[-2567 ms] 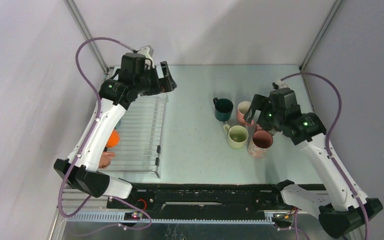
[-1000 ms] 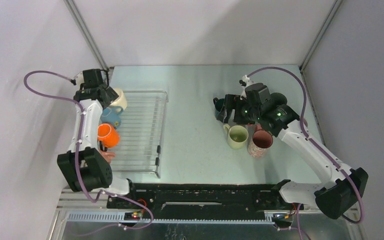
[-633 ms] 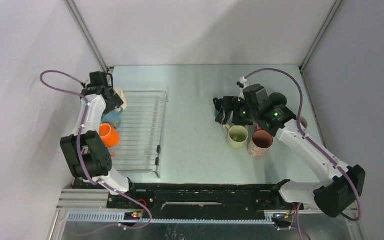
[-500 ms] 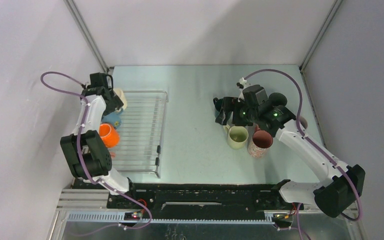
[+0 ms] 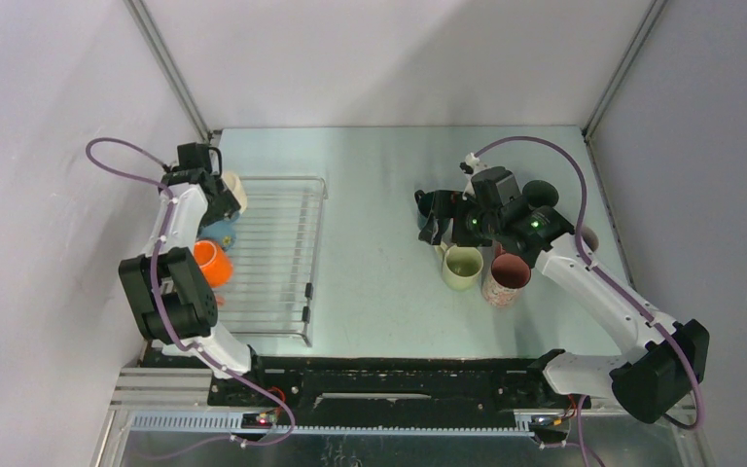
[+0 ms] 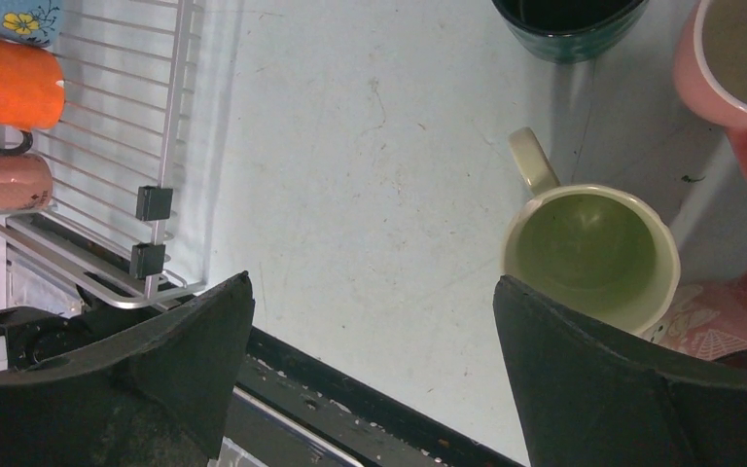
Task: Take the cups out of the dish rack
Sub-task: Unload the cup from the dish rack.
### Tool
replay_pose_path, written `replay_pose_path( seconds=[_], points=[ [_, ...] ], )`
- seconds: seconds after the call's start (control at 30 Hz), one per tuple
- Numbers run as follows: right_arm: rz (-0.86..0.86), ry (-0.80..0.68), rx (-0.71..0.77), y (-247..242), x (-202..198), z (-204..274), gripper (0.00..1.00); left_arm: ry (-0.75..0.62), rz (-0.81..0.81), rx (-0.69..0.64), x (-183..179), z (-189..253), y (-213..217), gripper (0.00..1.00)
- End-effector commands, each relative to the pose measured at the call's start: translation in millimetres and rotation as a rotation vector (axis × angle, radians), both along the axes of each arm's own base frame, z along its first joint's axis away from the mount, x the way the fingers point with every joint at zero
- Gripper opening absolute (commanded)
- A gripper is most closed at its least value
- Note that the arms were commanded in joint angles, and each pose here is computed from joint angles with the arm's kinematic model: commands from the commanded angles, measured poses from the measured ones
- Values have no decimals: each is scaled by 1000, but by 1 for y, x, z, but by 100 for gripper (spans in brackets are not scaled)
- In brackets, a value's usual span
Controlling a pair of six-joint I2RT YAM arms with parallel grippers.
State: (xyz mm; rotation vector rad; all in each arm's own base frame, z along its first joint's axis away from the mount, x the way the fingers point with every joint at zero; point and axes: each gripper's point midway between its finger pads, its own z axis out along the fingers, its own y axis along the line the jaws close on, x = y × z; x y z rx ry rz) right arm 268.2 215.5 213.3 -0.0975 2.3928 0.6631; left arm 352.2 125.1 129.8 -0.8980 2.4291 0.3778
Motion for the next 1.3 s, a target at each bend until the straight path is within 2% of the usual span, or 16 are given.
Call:
replay_pose_path(
  seconds=[0.0, 0.27, 0.53, 0.73, 1.27],
  points=[
    [9, -37, 19, 3, 3, 7, 100, 39, -17, 34, -6, -8, 7, 92],
    [10, -36, 21, 4, 3, 5, 100, 61, -45, 42, -8, -12, 8, 81],
    [10, -33, 20, 6, 2, 4, 100, 50, -85, 5, -8, -11, -3, 52],
    [12, -35, 19, 8, 2, 4, 100, 26, -134, -6, -7, -1, -20, 40],
    [10, -25, 12, 13, 2, 0, 100, -11, -278, -29, 1, 16, -83, 38]
  ],
)
